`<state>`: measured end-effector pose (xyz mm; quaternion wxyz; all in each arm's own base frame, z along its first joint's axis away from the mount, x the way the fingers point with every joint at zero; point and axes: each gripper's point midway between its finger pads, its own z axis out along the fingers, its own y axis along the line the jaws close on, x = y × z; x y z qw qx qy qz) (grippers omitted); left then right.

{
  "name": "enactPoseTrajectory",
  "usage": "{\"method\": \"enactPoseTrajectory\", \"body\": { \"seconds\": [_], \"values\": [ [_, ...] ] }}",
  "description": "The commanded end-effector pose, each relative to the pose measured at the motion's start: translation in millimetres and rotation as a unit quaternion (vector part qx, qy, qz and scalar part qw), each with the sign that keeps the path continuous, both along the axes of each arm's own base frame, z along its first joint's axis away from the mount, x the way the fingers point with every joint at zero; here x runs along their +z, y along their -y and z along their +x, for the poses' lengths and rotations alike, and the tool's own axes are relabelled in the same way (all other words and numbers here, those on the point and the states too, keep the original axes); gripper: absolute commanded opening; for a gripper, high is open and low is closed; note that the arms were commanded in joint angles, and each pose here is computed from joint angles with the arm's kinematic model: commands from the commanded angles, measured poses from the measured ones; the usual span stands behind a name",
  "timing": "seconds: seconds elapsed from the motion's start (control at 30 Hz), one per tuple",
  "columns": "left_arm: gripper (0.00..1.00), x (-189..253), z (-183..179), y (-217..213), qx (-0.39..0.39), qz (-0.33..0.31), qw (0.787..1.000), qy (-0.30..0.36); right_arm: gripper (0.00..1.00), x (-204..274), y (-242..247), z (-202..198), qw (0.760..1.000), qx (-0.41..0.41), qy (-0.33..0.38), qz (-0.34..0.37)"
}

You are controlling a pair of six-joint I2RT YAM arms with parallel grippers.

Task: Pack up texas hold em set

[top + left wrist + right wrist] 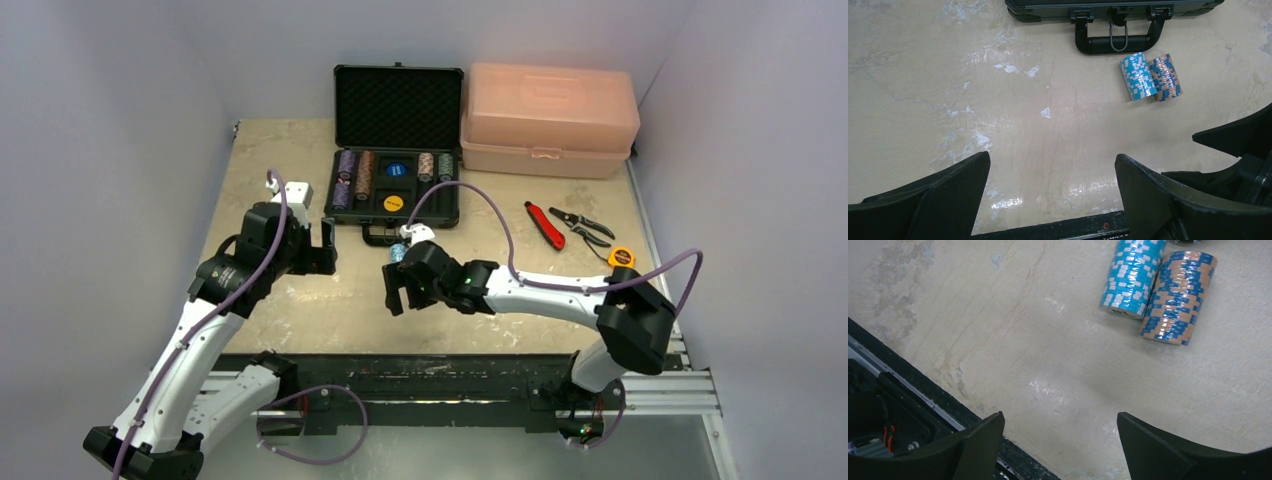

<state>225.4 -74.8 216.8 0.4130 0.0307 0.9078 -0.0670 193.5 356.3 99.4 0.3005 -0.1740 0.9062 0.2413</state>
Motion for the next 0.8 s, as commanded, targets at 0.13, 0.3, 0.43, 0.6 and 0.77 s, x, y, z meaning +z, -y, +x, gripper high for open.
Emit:
{"method": "enactPoseTrajectory", "body": {
  "seconds": [0.13, 0.3, 0.43, 0.6, 0.77],
  "values": [
    [0.97, 4.6, -0.1, -2.5, 0.003, 0.001, 1.000, 0.015, 0.89, 4.5, -14.9, 7.6, 0.998, -0.063, 0.002, 0.001],
    [0.97, 6.6, 0.1, -2.2, 0.002, 0.000, 1.000, 0.019, 0.88, -3.8, -15.4, 7.1, 0.997, -0.076, -0.005, -0.017],
    [0.97, 8.3, -0.1, -4.3, 0.006, 0.001, 1.000, 0.023, 0.86, -12.2, -13.9, 6.3, 0.996, -0.087, -0.011, -0.031],
    [0.97, 8.3, -0.1, -5.8, 0.009, 0.004, 1.000, 0.025, 0.84, -21.3, -12.6, 6.0, 0.995, -0.091, -0.015, -0.043],
    [0.96, 7.0, 0.4, -6.4, 0.010, 0.007, 1.000, 0.022, 0.83, -25.8, -10.8, 8.8, 0.993, -0.100, -0.012, -0.053]
  ]
}}
